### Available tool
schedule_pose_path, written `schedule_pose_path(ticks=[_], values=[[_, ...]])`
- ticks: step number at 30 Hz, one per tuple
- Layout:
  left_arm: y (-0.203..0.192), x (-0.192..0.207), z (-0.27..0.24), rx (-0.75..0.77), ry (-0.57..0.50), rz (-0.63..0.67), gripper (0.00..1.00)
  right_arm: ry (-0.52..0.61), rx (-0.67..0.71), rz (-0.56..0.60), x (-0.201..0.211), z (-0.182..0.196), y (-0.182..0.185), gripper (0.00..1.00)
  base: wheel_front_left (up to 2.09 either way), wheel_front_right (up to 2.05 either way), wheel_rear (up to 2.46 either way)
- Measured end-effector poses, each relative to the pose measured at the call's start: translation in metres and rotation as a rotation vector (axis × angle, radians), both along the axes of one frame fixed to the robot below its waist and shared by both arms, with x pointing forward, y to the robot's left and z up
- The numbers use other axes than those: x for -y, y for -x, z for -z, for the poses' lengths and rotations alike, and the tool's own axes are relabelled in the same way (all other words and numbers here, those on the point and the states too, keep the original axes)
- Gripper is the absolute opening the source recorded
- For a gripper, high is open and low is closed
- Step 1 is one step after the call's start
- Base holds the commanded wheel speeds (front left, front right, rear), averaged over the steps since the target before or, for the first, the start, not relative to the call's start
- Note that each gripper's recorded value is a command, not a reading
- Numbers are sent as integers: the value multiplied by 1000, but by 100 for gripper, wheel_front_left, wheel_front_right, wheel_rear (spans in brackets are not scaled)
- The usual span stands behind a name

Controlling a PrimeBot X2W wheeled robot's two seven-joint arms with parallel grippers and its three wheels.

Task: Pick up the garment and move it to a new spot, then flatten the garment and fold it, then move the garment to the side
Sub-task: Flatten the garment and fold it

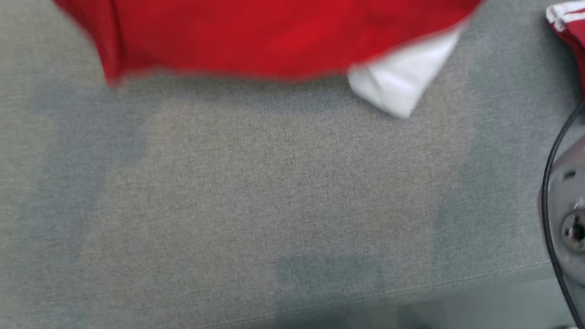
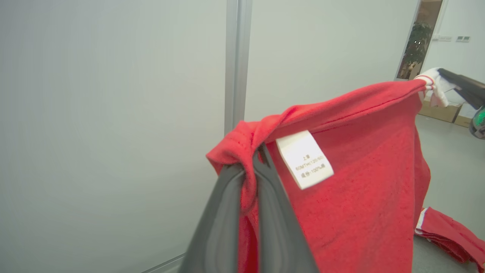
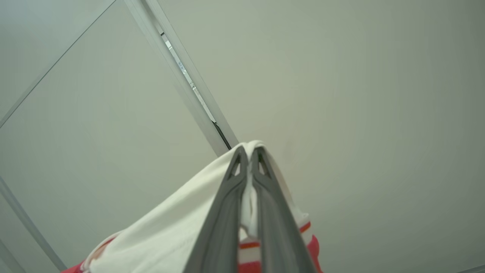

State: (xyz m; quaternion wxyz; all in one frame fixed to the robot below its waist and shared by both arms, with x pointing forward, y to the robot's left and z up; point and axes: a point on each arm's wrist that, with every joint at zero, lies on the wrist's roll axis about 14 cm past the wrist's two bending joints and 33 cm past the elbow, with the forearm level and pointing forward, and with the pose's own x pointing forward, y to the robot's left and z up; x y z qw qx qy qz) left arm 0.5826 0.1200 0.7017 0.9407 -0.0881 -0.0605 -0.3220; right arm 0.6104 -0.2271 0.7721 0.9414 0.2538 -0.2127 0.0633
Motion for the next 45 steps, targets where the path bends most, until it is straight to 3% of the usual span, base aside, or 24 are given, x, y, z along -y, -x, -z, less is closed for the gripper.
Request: schedule_pose_path(ticks=[4, 9, 12, 16, 20, 24, 30, 36, 39, 45], values=[[-64, -7, -16, 196, -55, -168, 0, -119, 89, -6, -9, -3, -46, 0, 0, 0, 0], [-111, -22, -8, 357, -102, -291, 0, -145, 120, -21, -34, 18, -84, 0, 0, 0, 0], [-127, -14, 42, 355, -220, -274, 0, -124, 53, -30, -44, 63, -98, 0, 0, 0, 0], [-127, -9, 146, 180, -303, -220, 0, -67, -158, -21, -46, 173, -92, 0, 0, 0, 0], [-85, -3, 248, -50, -353, -123, 0, -75, -347, -19, -39, 265, -49, 0, 0, 0, 0], [-45, -19, 282, -167, -341, -111, 0, -103, -464, -3, -23, 314, 2, 0, 0, 0, 0], [14, -28, 309, -281, -342, -84, 0, -91, -573, 0, -12, 345, 65, 0, 0, 0, 0], [106, -29, 331, -427, -327, -79, 0, -79, -656, 19, 1, 355, 131, 0, 0, 0, 0], [168, -21, 335, -527, -277, -96, 0, -57, -716, 51, 14, 363, 174, 0, 0, 0, 0], [240, -9, 327, -652, -175, -150, 0, -87, -800, 68, 20, 371, 237, 0, 0, 0, 0]])
